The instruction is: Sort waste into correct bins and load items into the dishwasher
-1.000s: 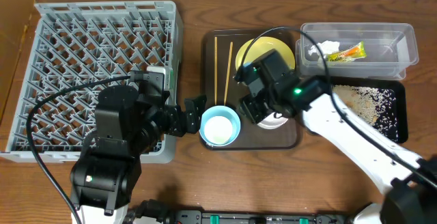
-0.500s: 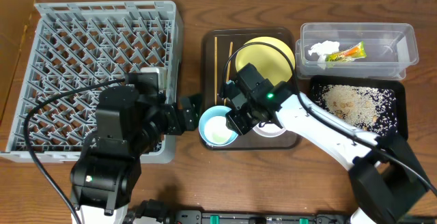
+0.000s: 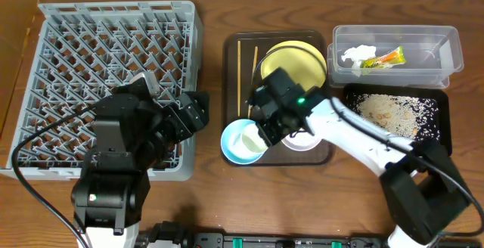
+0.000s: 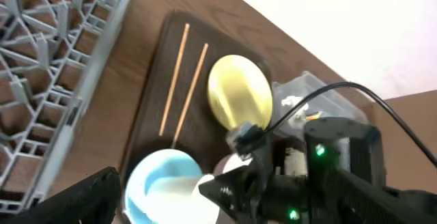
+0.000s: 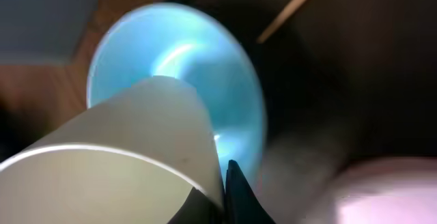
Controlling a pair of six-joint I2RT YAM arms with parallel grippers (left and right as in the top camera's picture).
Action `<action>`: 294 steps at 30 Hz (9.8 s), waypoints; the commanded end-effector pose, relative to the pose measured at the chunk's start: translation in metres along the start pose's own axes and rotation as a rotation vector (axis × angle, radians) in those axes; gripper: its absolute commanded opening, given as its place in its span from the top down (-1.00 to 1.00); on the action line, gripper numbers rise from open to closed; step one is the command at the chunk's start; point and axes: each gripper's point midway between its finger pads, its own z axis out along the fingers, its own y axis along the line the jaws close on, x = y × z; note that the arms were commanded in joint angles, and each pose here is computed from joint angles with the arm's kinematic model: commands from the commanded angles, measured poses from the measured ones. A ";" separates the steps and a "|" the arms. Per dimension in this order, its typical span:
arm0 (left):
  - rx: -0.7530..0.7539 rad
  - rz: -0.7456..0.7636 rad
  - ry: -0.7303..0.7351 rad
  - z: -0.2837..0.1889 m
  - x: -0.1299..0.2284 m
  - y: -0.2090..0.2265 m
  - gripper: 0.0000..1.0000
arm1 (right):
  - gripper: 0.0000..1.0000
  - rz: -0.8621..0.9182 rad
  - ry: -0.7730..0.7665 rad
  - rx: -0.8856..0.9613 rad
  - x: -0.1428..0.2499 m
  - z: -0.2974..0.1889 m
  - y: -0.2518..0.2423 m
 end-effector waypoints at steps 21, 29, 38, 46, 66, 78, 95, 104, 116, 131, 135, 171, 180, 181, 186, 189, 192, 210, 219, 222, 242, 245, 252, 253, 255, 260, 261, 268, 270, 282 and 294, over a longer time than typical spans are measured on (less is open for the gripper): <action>0.946 0.002 0.621 0.028 0.024 -0.093 -0.81 | 0.98 -0.333 -0.586 -0.612 -0.074 -0.219 0.051; 1.020 0.110 0.694 0.015 0.054 -0.122 -0.63 | 0.98 -0.342 -0.591 -0.545 -0.083 -0.206 0.058; 1.035 0.124 0.728 0.013 0.064 -0.128 -0.34 | 0.98 -0.331 -0.587 -0.502 -0.087 -0.197 0.062; 0.986 0.135 0.684 0.023 0.060 -0.124 -0.28 | -0.13 -0.317 -0.591 -0.505 -0.087 -0.201 0.057; 0.410 -0.086 0.314 0.055 -0.015 -0.011 -0.15 | -0.25 -0.146 -0.585 -0.424 -0.082 -0.210 0.011; -0.488 -0.210 0.125 0.004 -0.008 0.148 -0.16 | -0.33 0.009 -0.469 -0.207 -0.063 -0.179 -0.025; -0.866 -0.667 0.024 -0.041 -0.019 0.289 -0.15 | -0.35 0.009 -0.449 -0.213 -0.060 -0.175 -0.021; -0.812 -0.705 0.044 -0.024 -0.023 0.296 -0.76 | -0.35 0.019 -0.434 -0.215 -0.056 -0.173 -0.020; -0.303 -0.248 0.042 -0.017 -0.061 0.158 -0.83 | -0.31 0.066 -0.407 0.024 -0.057 -0.154 -0.038; -0.120 0.295 0.289 0.027 0.004 0.050 -0.93 | -0.67 0.116 -0.422 0.373 -0.057 -0.143 -0.048; -0.115 0.300 0.293 0.028 0.005 0.048 -0.97 | -0.97 0.117 -0.418 0.373 -0.056 -0.142 -0.048; -0.115 0.300 0.292 0.028 0.005 0.048 -0.96 | -0.98 -0.060 -0.695 0.687 -0.045 -0.261 -0.050; -0.115 0.300 0.292 0.028 0.005 0.048 -0.96 | -0.98 0.037 -0.943 0.773 0.056 -0.341 -0.071; -0.115 0.300 0.292 0.028 0.005 0.048 -0.96 | -0.99 0.050 -0.956 0.778 0.067 -0.340 -0.075; -0.115 0.300 0.292 0.028 0.005 0.048 -0.96 | -0.98 0.111 -1.018 0.835 0.112 -0.329 -0.096; -0.115 0.300 0.292 0.028 0.005 0.048 -0.96 | -0.98 0.140 -1.038 0.865 0.133 -0.316 -0.108; -0.115 0.300 0.292 0.028 0.005 0.048 -0.96 | -0.99 0.192 -1.083 0.869 0.151 -0.293 -0.122; -0.115 0.300 0.292 0.028 0.005 0.048 -0.96 | -0.99 0.125 -1.336 0.889 0.149 -0.251 -0.154; -0.115 0.300 0.292 0.028 0.005 0.048 -0.96 | -0.98 0.144 -1.274 0.886 0.153 -0.238 -0.160; -0.115 0.300 0.292 0.028 0.005 0.048 -0.96 | -0.98 0.144 -1.273 0.886 0.153 -0.238 -0.160; 0.073 0.337 0.114 0.056 -0.035 -0.012 -0.96 | -0.98 0.144 -1.273 0.886 0.153 -0.238 -0.160; -0.148 0.453 0.119 0.090 -0.031 -0.007 -0.96 | -0.98 0.144 -1.273 0.886 0.153 -0.238 -0.160; -0.359 0.576 0.279 0.189 0.005 0.012 -0.82 | -0.99 0.144 -1.273 0.886 0.153 -0.238 -0.160; -0.369 0.574 0.305 0.203 0.011 0.019 -0.79 | -0.99 0.144 -1.273 0.886 0.153 -0.238 -0.160; -0.393 0.570 0.348 0.225 0.023 0.033 -0.69 | -0.99 0.144 -1.273 0.886 0.153 -0.238 -0.160; -0.400 0.541 0.432 0.268 0.052 0.058 -0.37 | -0.98 0.144 -1.273 0.886 0.153 -0.238 -0.160; -0.385 0.533 0.457 0.275 0.060 0.060 -0.33 | -0.99 0.144 -1.273 0.886 0.153 -0.238 -0.160; -0.328 0.496 0.572 0.304 0.099 0.075 -0.04 | -0.99 0.144 -1.273 0.886 0.153 -0.238 -0.160; -0.334 0.497 0.586 0.308 0.105 0.080 0.04 | -0.99 0.144 -1.273 0.886 0.153 -0.238 -0.160; -0.374 0.520 0.603 0.311 0.113 0.089 0.85 | -0.98 0.144 -1.273 0.886 0.153 -0.238 -0.160; -0.339 0.532 0.530 0.291 0.087 0.061 0.33 | -0.99 0.144 -1.273 0.886 0.153 -0.238 -0.160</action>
